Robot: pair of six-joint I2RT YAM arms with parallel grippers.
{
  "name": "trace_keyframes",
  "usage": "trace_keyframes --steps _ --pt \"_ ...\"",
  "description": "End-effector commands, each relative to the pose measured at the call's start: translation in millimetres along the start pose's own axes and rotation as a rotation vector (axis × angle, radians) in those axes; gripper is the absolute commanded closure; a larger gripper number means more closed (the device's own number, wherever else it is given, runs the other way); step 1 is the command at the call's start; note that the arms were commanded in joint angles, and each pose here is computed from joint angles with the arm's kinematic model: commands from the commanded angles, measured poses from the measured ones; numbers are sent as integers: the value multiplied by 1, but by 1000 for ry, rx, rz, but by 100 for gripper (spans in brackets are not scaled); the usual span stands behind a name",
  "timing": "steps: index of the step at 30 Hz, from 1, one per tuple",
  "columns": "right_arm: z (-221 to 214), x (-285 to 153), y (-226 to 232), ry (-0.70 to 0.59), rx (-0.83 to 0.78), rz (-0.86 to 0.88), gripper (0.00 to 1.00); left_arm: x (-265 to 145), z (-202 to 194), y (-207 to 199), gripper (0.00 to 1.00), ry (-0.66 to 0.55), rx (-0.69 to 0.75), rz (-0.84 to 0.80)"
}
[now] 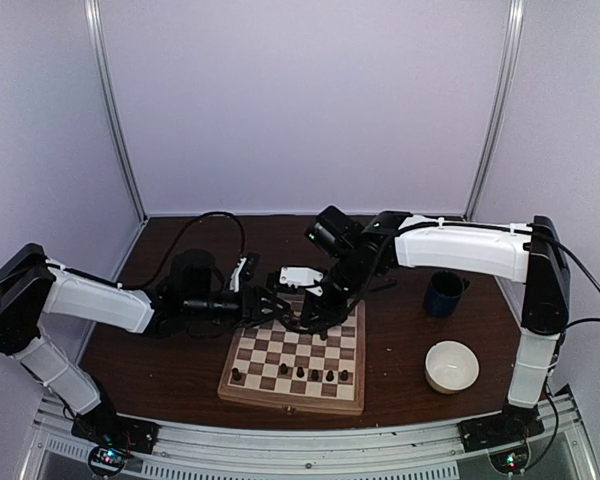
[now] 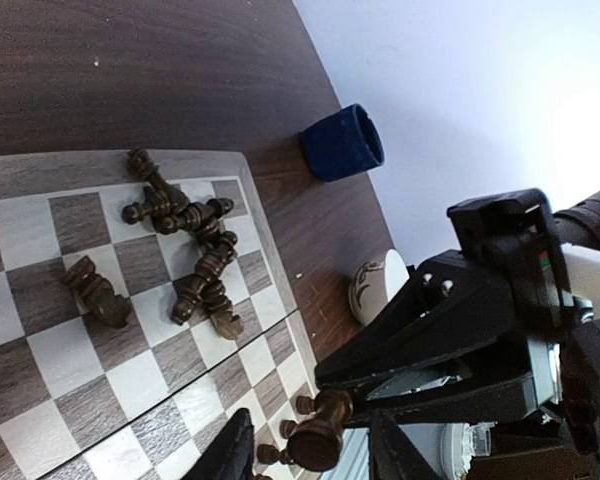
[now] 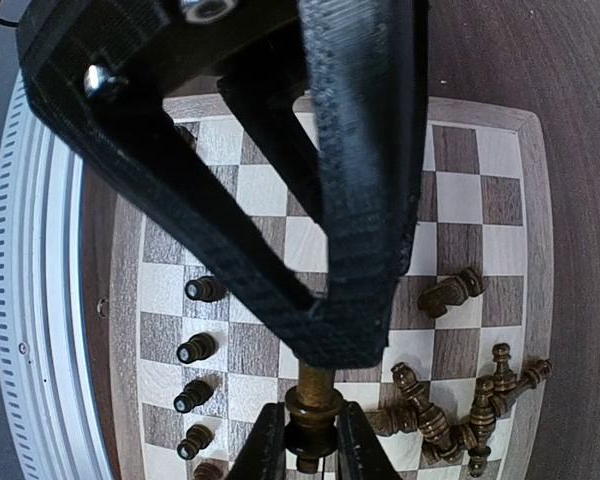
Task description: Set up the chess pieces on the board
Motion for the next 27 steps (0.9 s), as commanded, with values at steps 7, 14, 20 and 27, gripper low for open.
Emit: trace_keyframes --steps 7,14,20,27 --pt "16 -21 6 -76 1 -10 87 6 3 -6 70 -19 -38 -119" --pt "20 -25 5 -93 11 -20 87 12 2 -7 71 -7 -47 -134" --pt "21 -23 3 -94 25 -27 87 14 1 -7 81 -7 -53 -158" --pt "18 -48 -9 -178 100 59 63 8 5 -15 93 -70 -28 -222"
Point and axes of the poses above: each gripper's point midway between its finger pads, its own x axis out along the fingers, its own y axis along the line the jaws close on, z = x × y, the point moved 8 cm from there along -x, back along the fingers, and after that the axes turned 5 degrees about x, right-handed, at the moved point
